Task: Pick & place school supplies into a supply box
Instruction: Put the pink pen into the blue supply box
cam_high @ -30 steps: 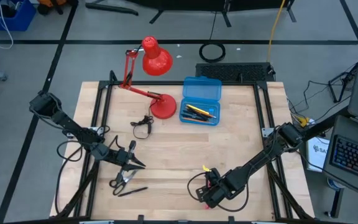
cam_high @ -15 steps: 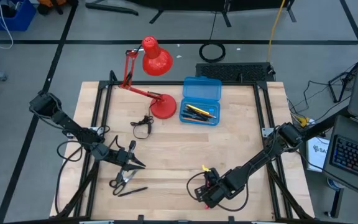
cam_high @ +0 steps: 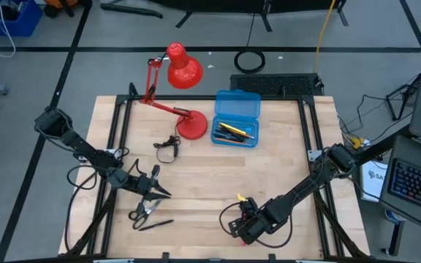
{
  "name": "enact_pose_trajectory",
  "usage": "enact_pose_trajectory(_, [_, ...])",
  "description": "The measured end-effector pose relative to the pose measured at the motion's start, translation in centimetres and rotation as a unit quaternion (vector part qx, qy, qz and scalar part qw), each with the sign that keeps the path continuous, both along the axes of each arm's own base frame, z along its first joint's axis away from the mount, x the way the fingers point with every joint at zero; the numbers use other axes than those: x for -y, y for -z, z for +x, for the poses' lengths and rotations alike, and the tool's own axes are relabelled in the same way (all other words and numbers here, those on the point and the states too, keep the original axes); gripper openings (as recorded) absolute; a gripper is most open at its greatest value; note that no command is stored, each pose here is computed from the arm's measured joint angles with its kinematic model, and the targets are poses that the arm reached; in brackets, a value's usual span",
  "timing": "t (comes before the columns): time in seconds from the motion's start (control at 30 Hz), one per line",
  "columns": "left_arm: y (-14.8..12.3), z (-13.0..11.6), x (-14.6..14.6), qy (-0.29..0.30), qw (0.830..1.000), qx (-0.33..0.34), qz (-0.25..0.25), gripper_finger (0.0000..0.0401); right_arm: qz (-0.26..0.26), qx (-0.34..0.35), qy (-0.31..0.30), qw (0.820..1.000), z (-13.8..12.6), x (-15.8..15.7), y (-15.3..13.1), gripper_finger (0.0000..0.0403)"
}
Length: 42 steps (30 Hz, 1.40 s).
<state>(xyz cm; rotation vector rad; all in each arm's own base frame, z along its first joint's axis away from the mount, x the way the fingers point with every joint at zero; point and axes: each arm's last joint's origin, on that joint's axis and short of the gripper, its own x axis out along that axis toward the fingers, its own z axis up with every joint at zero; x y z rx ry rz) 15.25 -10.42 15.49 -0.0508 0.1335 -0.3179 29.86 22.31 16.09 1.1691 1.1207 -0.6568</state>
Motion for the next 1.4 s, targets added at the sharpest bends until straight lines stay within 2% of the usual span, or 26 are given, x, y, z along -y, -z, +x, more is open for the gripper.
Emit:
enact_pose_trajectory(0.53, [0.1, 0.0, 0.0, 0.000, 1.000, -0.004, 0.003, 0.0042, -0.036, -0.010, -0.005, 0.999, 0.5, 1.5, 0.2, 0.0201])
enact_pose_trajectory(1.4, [0.2, 0.0, 0.0, 0.000, 1.000, -0.008, 0.004, 0.0042, -0.054, -0.004, -0.011, 0.998, 0.8, 2.1, 0.2, 0.0196])
